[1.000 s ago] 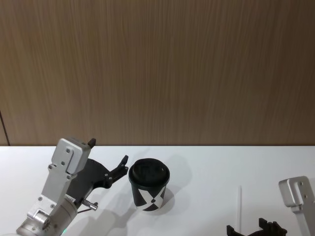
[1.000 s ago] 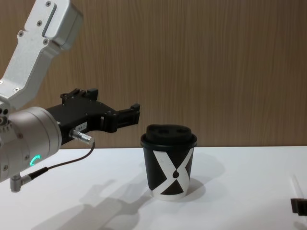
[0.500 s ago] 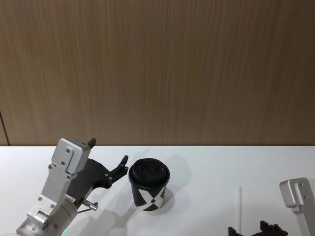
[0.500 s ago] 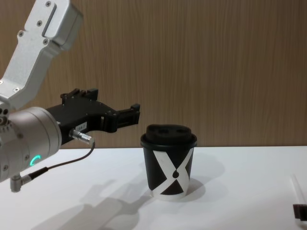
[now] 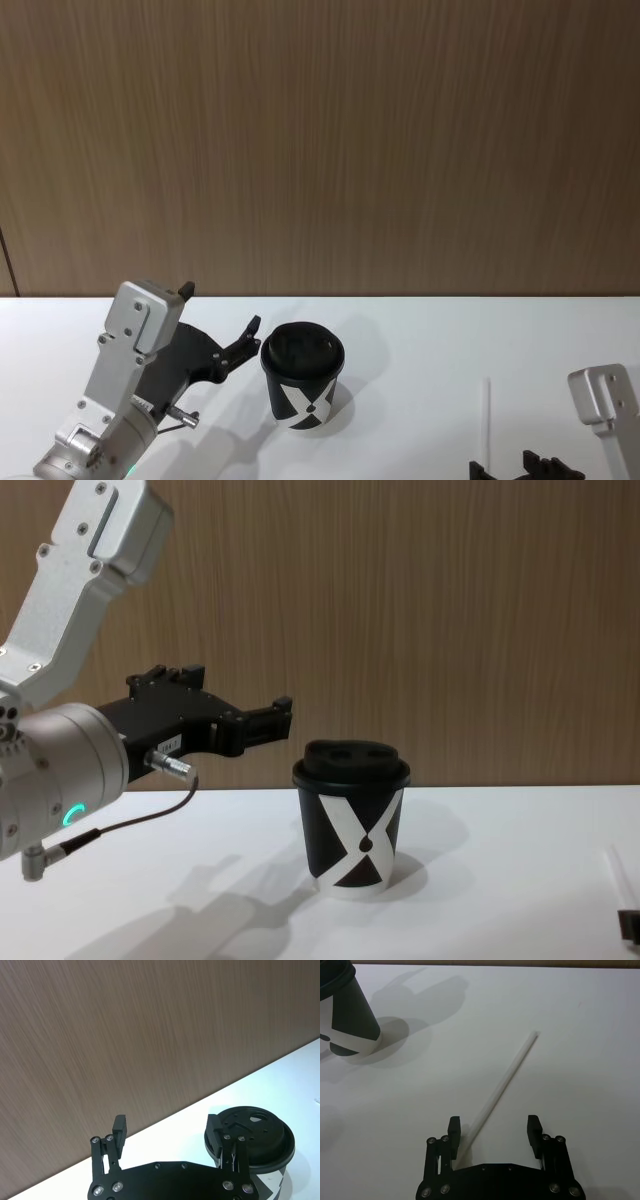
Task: Pick up the straw with one hand, pass it to the other hand, and insert it into the cup.
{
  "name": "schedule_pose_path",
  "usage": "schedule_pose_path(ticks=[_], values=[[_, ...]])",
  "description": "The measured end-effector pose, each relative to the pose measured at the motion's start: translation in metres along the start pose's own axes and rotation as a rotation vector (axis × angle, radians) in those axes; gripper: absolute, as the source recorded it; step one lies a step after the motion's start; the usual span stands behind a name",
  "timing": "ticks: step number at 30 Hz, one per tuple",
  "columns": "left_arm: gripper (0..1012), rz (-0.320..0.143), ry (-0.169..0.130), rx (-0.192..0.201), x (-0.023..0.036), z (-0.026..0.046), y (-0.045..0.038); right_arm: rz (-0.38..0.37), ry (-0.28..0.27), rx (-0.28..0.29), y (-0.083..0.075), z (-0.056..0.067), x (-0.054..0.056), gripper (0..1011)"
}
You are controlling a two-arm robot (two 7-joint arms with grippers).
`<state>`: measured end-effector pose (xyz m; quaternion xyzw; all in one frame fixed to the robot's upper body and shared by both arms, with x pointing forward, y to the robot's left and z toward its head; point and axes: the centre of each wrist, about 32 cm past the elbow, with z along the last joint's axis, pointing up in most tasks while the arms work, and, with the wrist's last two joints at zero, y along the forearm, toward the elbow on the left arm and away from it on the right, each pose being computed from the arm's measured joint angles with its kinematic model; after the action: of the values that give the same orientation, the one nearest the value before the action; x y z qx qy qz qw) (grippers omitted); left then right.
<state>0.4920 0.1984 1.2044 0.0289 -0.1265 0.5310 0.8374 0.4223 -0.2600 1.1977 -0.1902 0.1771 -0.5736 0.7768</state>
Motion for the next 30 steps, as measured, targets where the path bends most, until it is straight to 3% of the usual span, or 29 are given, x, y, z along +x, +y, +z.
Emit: schedule_pose_path(ticks=[12,16,30], values=[[1000,0.000,0.000,0.000,0.0000,0.0000,0.0000,-0.001,0.006,0.000,-0.002,-0.004,-0.001,487],[999,0.000,0.000,0.000,0.0000,0.0000,0.0000,0.003,0.010,0.000,-0.003,-0.006,-0.001,404],[1000,0.000,0.000,0.000,0.0000,0.0000,0.0000,0.016,0.023,0.007,-0.005,-0.011,-0.003,319]])
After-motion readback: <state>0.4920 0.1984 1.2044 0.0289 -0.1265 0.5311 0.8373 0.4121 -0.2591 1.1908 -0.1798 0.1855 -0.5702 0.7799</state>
